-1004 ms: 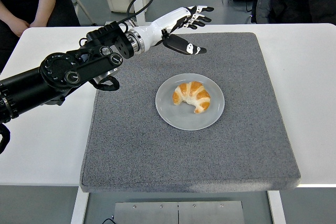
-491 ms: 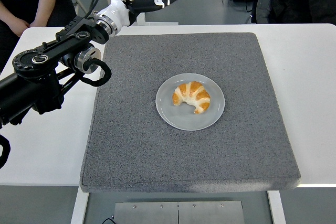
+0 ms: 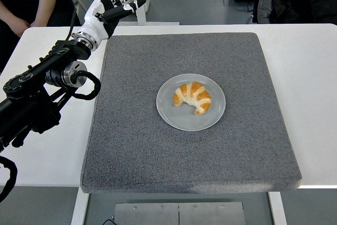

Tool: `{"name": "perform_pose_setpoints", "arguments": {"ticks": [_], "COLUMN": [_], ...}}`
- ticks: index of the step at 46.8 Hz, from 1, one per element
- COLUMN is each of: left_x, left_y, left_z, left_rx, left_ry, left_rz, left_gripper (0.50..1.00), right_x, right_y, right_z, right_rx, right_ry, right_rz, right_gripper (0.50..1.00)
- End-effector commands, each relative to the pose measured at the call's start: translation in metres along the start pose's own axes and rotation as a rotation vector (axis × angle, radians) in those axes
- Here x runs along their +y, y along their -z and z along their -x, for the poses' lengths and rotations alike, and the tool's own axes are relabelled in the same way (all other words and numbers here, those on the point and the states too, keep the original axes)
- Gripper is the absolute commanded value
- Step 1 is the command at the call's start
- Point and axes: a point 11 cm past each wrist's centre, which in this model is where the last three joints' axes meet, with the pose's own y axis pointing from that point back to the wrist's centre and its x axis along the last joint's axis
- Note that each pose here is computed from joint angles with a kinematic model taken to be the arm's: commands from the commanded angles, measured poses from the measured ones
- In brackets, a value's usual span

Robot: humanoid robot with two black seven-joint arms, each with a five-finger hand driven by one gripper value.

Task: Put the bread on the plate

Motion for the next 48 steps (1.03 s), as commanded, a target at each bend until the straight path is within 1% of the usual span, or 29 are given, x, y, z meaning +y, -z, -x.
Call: {"name": "perform_pose_setpoints", "arguments": {"ticks": [1, 9, 14, 22, 48], "left_x": [0.006, 0.016, 0.023, 0.029, 0.035], "left_y": [0.010, 0.029, 0.040, 0.044, 0.054], "left_z": [-0.008, -0.020, -0.025, -0.028, -0.032], "left_rx": [0.046, 0.160, 0.169, 0.167, 0.168], "left_ry": [-0.028, -0.079, -0.093, -0.106, -0.117], "left_rz": [-0.012, -0.038, -0.046, -0.002, -0.021], "left_gripper": [0.934, 0.949, 0.960, 0.966, 0.966], "right_x": [0.000, 0.000, 0.000, 0.000, 0.000], "right_y": [0.001, 0.001, 0.000, 0.001, 0.000], "right_z": [0.000, 0.000, 0.000, 0.000, 0.000], "right_rx": [0.000, 0.000, 0.000, 0.000, 0.002], "right_ry": [0.000, 0.000, 0.000, 0.000, 0.000], "right_rz": [-0.001, -0.001, 0.001, -0.001, 0.001], "right_gripper": [1.000, 1.000, 1.000, 1.000, 1.000]}}
